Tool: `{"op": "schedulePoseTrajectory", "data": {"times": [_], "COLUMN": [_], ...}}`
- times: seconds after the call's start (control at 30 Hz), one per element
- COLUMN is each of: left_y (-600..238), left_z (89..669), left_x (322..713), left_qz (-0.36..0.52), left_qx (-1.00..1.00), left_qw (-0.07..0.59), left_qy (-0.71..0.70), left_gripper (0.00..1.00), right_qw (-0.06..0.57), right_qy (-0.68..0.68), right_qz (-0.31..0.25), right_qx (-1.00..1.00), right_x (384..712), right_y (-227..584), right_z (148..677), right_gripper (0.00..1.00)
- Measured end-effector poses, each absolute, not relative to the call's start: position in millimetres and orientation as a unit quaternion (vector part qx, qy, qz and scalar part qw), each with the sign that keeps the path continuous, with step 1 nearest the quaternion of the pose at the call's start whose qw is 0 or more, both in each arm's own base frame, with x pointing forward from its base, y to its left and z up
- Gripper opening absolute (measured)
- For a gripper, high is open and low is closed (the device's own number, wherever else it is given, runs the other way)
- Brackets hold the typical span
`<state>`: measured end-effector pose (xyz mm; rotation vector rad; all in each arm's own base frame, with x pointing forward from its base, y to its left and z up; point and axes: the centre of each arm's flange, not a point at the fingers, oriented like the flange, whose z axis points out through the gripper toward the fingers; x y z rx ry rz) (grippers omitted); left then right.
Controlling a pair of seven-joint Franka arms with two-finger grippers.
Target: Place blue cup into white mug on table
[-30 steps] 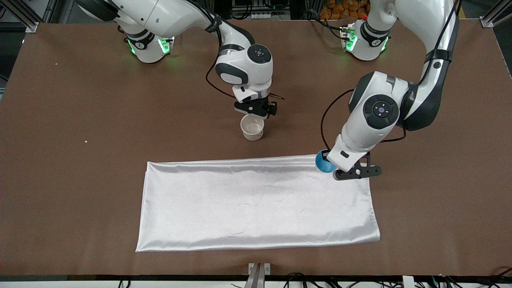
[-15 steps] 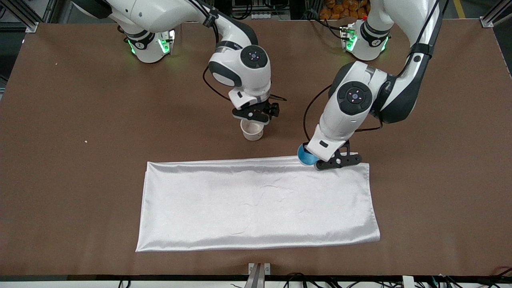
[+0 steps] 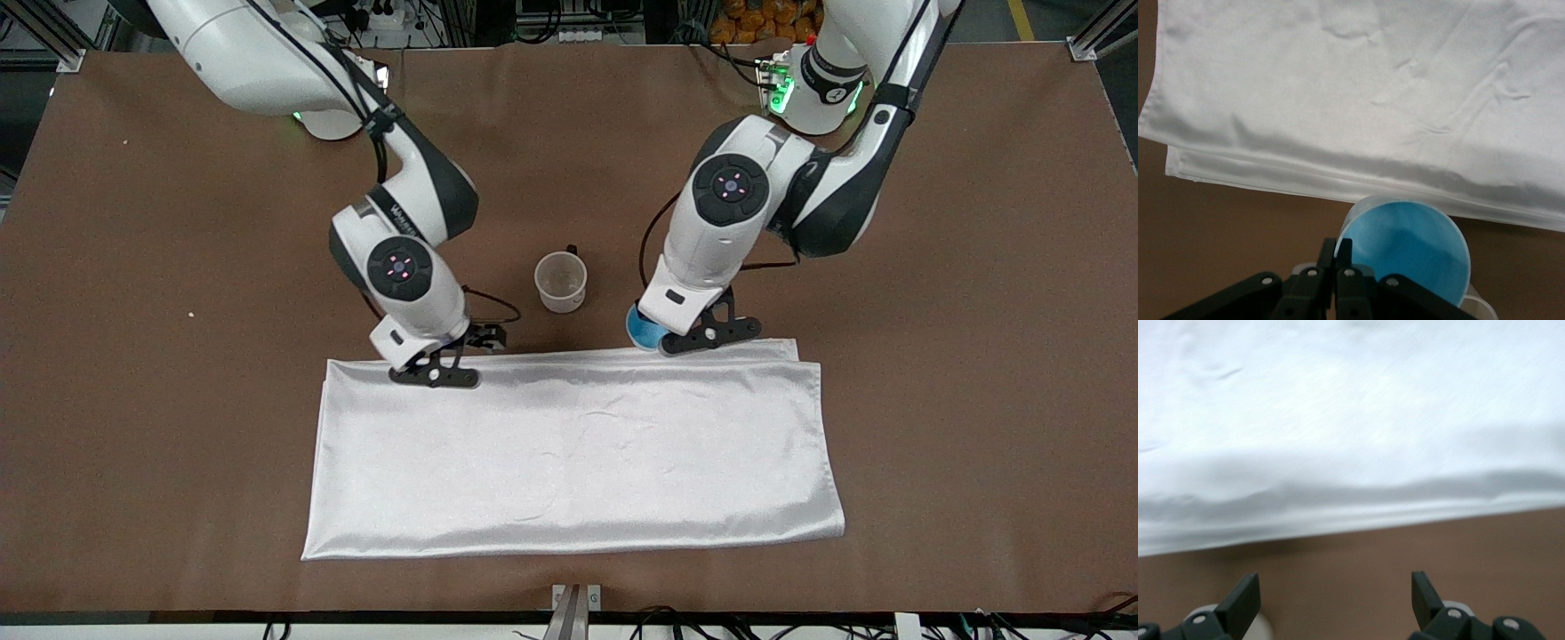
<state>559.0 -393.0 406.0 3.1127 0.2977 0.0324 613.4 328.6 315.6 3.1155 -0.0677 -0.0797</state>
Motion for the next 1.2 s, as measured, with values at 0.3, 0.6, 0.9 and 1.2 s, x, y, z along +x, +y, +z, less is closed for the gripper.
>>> {"op": "schedulePoseTrajectory", "data": {"times": [0.3,0.6,0.9,1.2], "left_y": [-463,-490,-508,-525], "left_z": [403,387,354,330], "left_x": [502,475,457,439], "left_qz": [0.007,-0.002,-0.018,-0.029], "left_qx": [0.994,0.994,0.994,0.994], "left_qw": [0.006,-0.003,-0.021,-0.035], "left_qy": [0.109,0.112,0.109,0.104], "left_gripper": [0.04,0.04,0.04,0.04], "right_qw": [0.046,0.058,0.058,0.058], "right_qy": [0.054,0.075,0.075,0.072], "right_qz": [-0.031,-0.042,-0.045,-0.046], "right_qx": [0.997,0.995,0.994,0.995], "right_x": [663,677,679,680], "right_y": [209,151,140,136], "right_z": [298,288,285,284], "right_gripper": [1.00,1.00,1.00,1.00]}}
